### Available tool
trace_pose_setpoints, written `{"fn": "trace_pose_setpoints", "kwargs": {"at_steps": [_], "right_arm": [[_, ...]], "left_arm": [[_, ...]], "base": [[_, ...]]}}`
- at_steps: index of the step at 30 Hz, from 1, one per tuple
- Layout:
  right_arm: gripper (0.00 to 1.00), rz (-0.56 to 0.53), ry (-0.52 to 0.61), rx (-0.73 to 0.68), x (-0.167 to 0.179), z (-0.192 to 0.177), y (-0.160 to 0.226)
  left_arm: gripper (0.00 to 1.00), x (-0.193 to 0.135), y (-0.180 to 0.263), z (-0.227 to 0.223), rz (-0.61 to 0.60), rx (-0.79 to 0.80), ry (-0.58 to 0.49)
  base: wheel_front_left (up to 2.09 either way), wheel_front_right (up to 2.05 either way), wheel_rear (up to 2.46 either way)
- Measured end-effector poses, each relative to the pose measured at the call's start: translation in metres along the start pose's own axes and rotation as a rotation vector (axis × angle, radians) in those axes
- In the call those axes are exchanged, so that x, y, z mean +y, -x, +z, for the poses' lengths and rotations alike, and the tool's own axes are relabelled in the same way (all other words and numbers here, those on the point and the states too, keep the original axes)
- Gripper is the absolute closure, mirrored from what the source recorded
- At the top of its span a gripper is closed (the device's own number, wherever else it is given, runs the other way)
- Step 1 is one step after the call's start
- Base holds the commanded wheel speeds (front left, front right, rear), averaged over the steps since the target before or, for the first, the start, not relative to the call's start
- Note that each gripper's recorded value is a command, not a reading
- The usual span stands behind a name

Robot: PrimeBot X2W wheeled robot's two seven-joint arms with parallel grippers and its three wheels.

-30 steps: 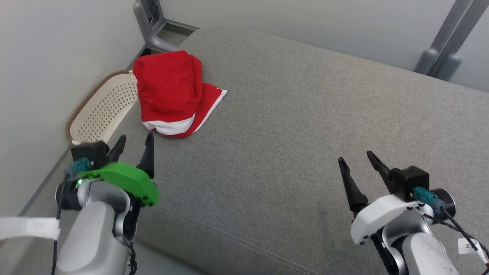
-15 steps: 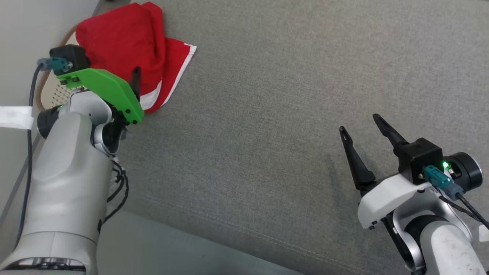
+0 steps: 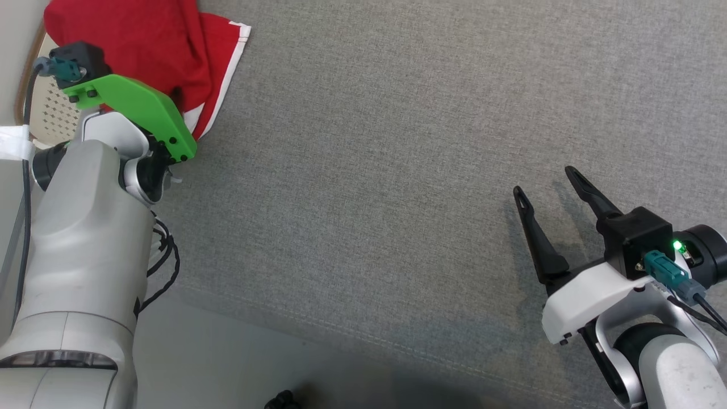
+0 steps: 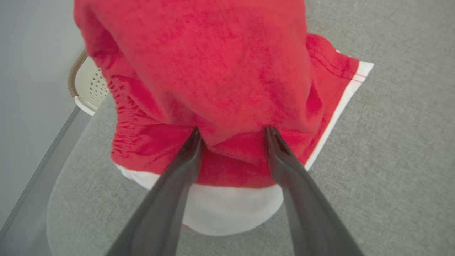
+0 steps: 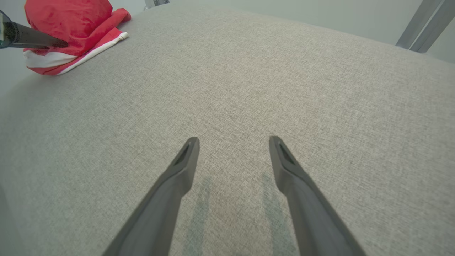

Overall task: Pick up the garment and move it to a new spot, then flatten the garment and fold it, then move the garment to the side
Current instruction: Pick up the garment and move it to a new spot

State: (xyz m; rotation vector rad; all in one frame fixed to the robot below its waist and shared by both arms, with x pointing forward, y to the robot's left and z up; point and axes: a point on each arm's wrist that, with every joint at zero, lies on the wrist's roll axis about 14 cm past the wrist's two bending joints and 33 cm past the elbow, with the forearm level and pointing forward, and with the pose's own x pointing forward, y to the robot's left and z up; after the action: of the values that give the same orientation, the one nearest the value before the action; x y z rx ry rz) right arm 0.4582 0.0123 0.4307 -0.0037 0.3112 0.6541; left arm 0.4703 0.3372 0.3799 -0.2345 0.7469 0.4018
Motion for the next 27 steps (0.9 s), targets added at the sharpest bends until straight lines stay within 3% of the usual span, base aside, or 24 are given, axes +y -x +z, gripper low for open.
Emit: {"fn": "trace_pose_setpoints", "kwargs": {"at_steps": [8,16,21,27], "right_arm": [[0.00,0.020,-0.021,-0.006,0.008,-0.002,-0.002],[0.00,0.034,-0.052,-0.076,0.023,0.017,0.006],[0.00,0.015,-0.067,-0.135,0.026,0.031,0.019],[0.00,-0.053,-0.091,-0.215,0.011,0.048,0.044]], "left_arm": [[1.00,-0.013,0.000,0.011,-0.049,-0.067,-0.036],[1.00,-0.039,0.027,0.067,-0.142,-0.233,-0.110],[1.00,-0.081,0.061,0.117,-0.260,-0.366,-0.179],[1.00,-0.167,0.120,0.157,-0.469,-0.520,-0.268]], "base": [[0.00,0.00,0.00],[0.00,0.00,0.00],[0.00,0.00,0.00],[0.00,0.00,0.00]]}}
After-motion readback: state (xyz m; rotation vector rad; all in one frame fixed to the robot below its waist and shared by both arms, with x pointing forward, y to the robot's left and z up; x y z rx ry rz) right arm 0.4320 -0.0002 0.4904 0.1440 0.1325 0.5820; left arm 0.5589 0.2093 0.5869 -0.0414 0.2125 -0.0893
